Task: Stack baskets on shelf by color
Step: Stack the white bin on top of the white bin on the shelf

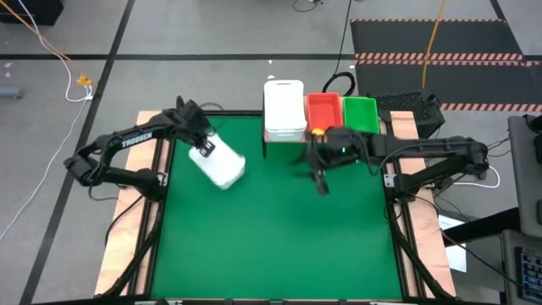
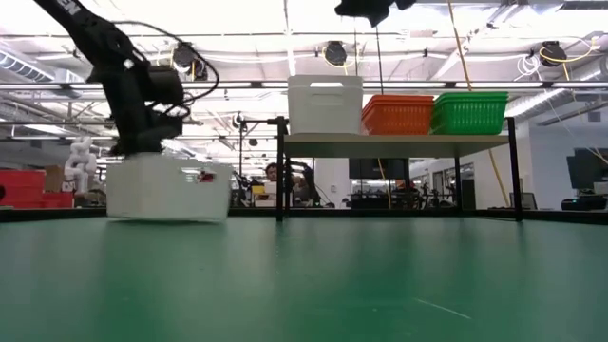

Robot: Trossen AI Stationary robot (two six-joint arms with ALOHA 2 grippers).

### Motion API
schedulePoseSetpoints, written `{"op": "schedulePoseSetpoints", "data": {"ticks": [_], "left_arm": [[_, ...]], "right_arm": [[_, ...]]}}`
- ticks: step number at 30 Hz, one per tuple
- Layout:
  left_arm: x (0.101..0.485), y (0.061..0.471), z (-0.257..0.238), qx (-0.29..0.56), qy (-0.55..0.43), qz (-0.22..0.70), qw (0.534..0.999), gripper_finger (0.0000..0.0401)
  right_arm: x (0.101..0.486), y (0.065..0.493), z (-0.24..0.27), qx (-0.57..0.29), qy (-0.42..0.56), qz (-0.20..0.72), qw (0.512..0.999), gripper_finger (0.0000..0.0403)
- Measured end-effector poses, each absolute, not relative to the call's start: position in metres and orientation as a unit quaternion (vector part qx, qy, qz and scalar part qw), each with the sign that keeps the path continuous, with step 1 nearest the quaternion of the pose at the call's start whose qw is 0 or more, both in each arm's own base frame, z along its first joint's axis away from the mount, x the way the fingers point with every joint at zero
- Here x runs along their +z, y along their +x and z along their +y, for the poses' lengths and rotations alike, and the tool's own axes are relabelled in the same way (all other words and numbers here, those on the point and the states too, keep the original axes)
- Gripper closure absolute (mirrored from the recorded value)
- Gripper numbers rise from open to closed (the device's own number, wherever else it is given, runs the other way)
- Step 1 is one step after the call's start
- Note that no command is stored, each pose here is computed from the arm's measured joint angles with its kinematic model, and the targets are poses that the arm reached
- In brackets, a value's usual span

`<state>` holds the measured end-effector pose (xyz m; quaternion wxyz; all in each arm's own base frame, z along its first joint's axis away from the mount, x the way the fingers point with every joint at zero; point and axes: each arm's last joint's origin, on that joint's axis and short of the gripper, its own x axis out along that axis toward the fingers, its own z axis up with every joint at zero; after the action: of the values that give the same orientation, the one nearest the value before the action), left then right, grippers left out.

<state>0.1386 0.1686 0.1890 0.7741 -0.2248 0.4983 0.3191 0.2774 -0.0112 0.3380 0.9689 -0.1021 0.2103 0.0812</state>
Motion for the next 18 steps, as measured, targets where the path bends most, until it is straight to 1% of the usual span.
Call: {"op": "schedulePoseSetpoints", "data": {"ticks": [2,6,10,14,16,18], "left_arm": [[0.195,0.148,0.153,0.281,-0.216,0.500,0.790,0.0398],[0.200,0.174,0.119,0.236,-0.208,0.492,0.812,0.0399],[0.199,0.203,0.084,0.214,-0.203,0.474,0.830,0.0399],[0.196,0.226,0.051,0.192,-0.187,0.451,0.851,0.0399],[0.196,0.235,0.041,0.181,-0.191,0.435,0.861,0.0400],[0.193,0.239,0.033,0.179,-0.194,0.435,0.861,0.0400]], "right_arm": [[0.323,0.280,0.002,0.123,-0.101,0.187,0.969,0.0261],[0.278,0.293,0.030,0.201,-0.113,0.151,0.961,0.0261],[0.244,0.315,0.054,0.231,-0.119,0.160,0.952,0.0261],[0.236,0.342,0.069,0.198,-0.125,0.190,0.954,0.0261],[0.241,0.354,0.074,0.196,-0.117,0.199,0.953,0.0261],[0.244,0.364,0.077,0.201,-0.100,0.207,0.952,0.0261]]}}
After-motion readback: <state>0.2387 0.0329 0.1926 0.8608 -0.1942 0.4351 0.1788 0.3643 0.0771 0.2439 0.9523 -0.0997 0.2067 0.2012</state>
